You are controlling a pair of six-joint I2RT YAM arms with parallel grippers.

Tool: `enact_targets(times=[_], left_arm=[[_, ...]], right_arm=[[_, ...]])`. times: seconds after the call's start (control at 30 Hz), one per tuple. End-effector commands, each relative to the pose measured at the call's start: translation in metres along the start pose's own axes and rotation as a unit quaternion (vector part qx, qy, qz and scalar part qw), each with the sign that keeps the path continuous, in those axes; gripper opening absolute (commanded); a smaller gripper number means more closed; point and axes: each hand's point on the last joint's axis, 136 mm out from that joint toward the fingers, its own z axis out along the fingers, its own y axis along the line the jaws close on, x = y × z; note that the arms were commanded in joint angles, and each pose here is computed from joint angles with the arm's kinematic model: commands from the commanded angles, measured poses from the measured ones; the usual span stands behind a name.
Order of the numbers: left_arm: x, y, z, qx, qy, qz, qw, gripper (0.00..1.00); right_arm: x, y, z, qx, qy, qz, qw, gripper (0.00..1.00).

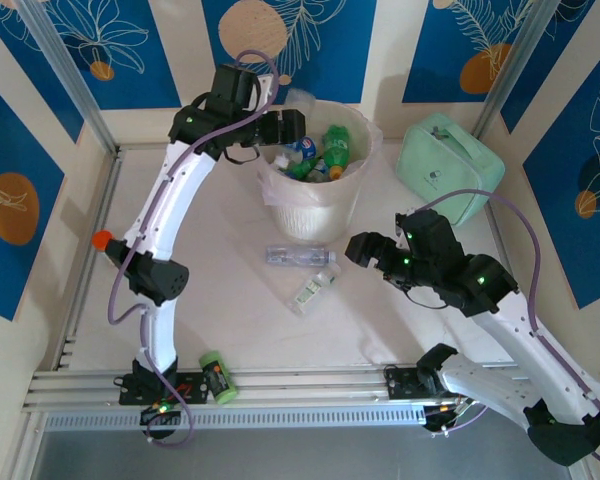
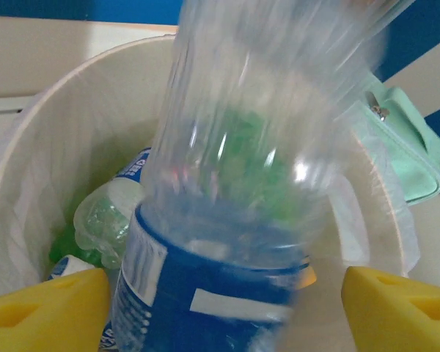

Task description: Put the plastic bottles in the bin

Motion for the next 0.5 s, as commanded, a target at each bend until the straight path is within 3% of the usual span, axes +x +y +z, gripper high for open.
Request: enact_targets(times=[0.0,0.23,0.37,0.47], left_arm=[[-0.008,-0.015,-0.017,0.034,-0.015,0.005,0.999,0.87],[-0.009,-0.019,-0.073,0.024,-0.06,0.021,0.998,0.89],[0.023,0.009,-0.104,-0.017,-0.079,-0.01,0.997,0.87],[0.062,0.047,-0.124,-0.047,-0.094,-0.071,0.992,0.84]], right_arm=[[-0.002,-0.001,-0.002,0.006,-0.003,0.002,1.0,0.91],[-0.004,0.005,0.002,0.003,0.001,0.002,1.0,0.91],[-0.005,0.005,0.002,0.004,-0.001,0.001,1.0,0.91],[-0.004,0.005,0.003,0.006,0.0,0.002,1.0,0.91]])
